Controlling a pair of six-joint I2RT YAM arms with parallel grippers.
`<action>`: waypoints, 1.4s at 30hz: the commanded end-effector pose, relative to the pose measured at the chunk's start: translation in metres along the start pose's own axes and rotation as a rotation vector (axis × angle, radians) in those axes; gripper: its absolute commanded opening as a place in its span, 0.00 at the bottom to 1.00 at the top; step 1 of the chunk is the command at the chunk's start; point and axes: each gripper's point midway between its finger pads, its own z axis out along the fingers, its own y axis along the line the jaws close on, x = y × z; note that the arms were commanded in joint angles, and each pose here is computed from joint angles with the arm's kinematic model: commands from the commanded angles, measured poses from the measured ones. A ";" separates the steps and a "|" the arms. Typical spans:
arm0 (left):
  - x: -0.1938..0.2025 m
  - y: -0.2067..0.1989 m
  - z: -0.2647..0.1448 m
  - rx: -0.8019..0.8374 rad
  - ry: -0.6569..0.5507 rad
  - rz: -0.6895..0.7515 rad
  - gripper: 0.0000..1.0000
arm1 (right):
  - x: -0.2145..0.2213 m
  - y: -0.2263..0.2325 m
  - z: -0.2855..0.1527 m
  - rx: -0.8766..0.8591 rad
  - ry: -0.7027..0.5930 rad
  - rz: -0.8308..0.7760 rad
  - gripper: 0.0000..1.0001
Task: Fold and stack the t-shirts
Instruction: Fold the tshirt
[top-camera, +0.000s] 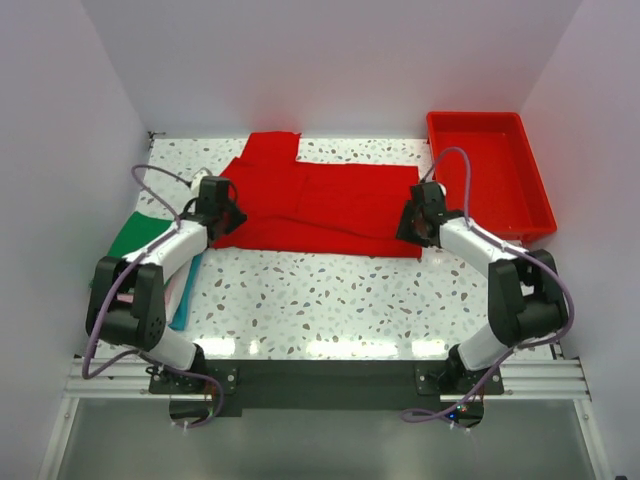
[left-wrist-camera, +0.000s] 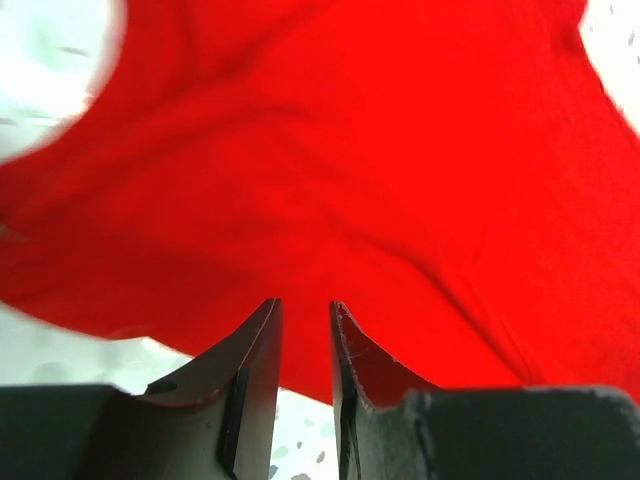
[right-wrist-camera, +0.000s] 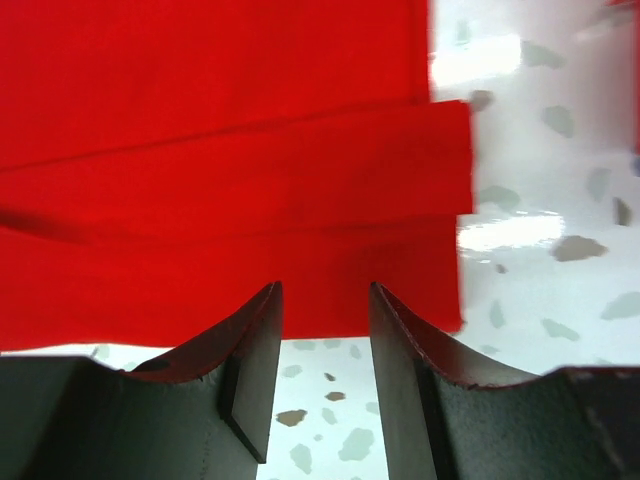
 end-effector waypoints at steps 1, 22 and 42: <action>0.016 -0.072 0.000 0.232 0.016 0.126 0.30 | -0.021 0.047 -0.003 -0.097 -0.080 -0.033 0.43; 0.104 -0.159 0.049 0.394 0.196 0.261 0.27 | 0.018 0.136 0.029 -0.167 -0.002 -0.155 0.42; 0.067 -0.200 0.043 0.461 0.134 0.307 0.36 | -0.012 0.154 0.065 -0.081 -0.043 -0.210 0.42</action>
